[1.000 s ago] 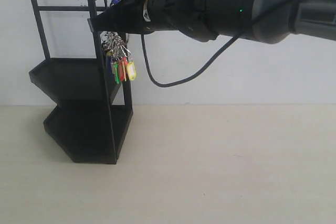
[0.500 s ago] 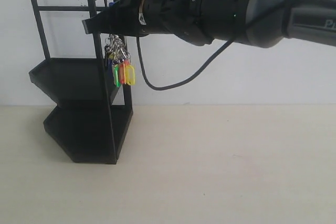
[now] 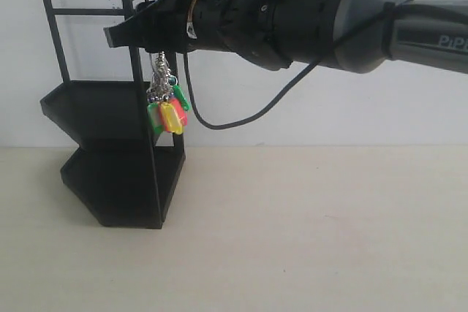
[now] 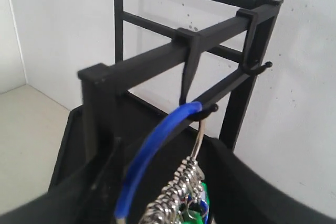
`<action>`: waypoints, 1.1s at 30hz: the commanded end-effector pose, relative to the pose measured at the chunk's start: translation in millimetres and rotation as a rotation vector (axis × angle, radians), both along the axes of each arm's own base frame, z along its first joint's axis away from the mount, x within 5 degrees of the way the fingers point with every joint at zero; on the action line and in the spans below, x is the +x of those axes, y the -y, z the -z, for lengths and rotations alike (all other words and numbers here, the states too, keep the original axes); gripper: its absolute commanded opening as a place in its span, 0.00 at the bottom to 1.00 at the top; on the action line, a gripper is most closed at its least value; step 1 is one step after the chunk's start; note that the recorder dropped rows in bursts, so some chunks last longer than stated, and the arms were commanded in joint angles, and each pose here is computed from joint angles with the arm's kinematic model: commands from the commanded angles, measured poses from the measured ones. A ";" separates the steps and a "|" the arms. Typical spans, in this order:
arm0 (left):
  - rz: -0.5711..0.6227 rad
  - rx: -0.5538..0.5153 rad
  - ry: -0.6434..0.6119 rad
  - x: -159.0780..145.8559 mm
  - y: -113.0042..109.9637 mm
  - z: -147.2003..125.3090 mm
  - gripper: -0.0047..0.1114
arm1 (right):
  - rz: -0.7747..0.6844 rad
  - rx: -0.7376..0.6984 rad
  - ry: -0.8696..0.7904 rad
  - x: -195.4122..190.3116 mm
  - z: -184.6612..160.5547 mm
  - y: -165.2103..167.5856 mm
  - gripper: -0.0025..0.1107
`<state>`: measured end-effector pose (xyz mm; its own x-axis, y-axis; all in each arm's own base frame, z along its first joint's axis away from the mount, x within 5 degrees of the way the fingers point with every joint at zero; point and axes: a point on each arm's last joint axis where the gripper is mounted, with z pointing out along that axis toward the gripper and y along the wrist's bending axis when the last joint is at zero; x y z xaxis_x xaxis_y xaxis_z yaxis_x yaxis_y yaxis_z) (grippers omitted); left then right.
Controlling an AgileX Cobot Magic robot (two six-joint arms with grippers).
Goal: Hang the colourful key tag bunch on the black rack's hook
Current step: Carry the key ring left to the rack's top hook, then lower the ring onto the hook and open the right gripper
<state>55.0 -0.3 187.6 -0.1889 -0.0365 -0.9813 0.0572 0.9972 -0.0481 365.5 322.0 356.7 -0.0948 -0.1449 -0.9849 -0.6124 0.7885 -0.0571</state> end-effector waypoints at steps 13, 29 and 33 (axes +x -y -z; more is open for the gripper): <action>0.008 -0.007 0.002 0.2 0.6 -0.9 0.08 | 0.103 -0.020 -0.004 -13.0 -34.3 23.6 0.54; 0.008 -0.007 0.002 0.2 0.6 -0.9 0.08 | 0.173 -0.244 -0.236 -43.2 -38.4 45.8 0.27; 0.008 -0.007 0.002 0.2 0.6 -0.9 0.08 | 0.200 -0.354 -0.326 -54.9 -36.2 54.9 0.24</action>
<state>55.0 -0.3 187.6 -0.1889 -0.0365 -0.9813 0.0572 0.9972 -0.0481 321.5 274.6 389.4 -0.3943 -0.3650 -0.8434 -0.4875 0.8610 -0.1447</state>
